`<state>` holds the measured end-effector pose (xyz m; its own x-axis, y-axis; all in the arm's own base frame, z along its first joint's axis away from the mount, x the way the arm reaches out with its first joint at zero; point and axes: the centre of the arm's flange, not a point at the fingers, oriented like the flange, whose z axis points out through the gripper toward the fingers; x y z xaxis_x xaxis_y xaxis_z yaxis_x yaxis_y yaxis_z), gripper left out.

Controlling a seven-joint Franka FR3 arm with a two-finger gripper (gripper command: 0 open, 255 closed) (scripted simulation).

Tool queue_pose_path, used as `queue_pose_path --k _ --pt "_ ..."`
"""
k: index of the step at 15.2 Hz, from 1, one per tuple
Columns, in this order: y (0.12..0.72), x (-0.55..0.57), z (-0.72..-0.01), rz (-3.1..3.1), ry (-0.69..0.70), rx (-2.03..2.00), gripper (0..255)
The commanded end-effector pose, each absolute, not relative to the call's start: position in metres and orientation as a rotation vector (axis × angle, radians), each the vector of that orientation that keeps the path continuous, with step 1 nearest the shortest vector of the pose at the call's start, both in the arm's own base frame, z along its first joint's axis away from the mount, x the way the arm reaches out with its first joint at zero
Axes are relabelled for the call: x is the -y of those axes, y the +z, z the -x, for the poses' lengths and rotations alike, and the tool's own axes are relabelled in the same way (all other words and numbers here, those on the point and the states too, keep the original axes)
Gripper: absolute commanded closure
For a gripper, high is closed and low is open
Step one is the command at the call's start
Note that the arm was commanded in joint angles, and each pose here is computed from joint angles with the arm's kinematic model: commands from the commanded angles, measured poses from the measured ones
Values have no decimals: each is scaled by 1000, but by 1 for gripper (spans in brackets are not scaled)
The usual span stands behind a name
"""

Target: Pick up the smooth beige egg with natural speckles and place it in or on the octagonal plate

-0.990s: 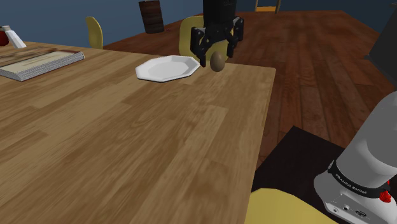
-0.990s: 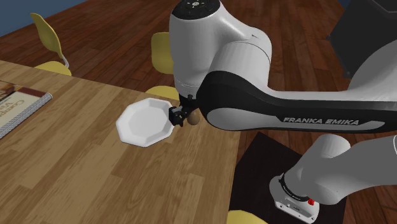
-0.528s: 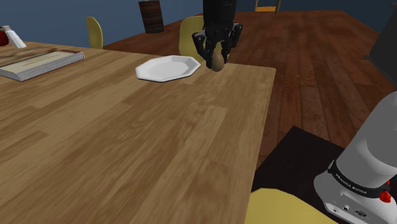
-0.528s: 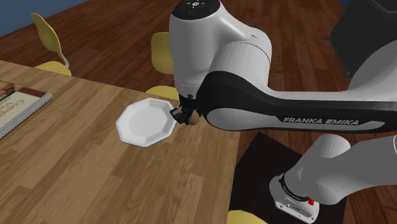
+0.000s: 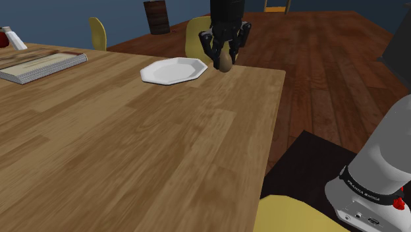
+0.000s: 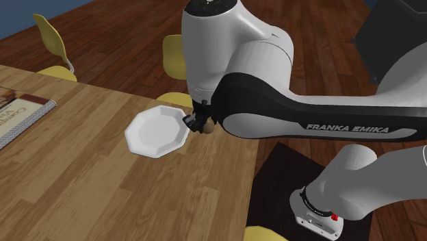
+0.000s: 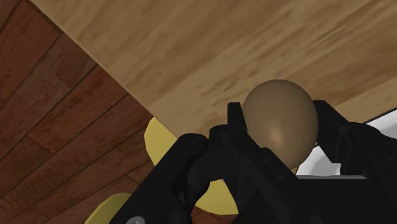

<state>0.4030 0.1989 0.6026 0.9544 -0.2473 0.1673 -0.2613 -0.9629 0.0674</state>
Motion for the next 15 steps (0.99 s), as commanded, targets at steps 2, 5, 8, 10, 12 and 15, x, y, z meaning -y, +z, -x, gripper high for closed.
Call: queue_pose_path --k 2,5,8,10,12,15 --pt "618 -199 -403 -3018 241 393 255" --pt "634 -199 -403 -3018 241 393 255" --pt "650 -199 -403 -3018 241 393 255" --pt "661 -199 -403 -3018 241 393 255" --pt "671 -199 -403 -3018 241 393 255" --pt "682 -199 -403 -3018 241 393 255"
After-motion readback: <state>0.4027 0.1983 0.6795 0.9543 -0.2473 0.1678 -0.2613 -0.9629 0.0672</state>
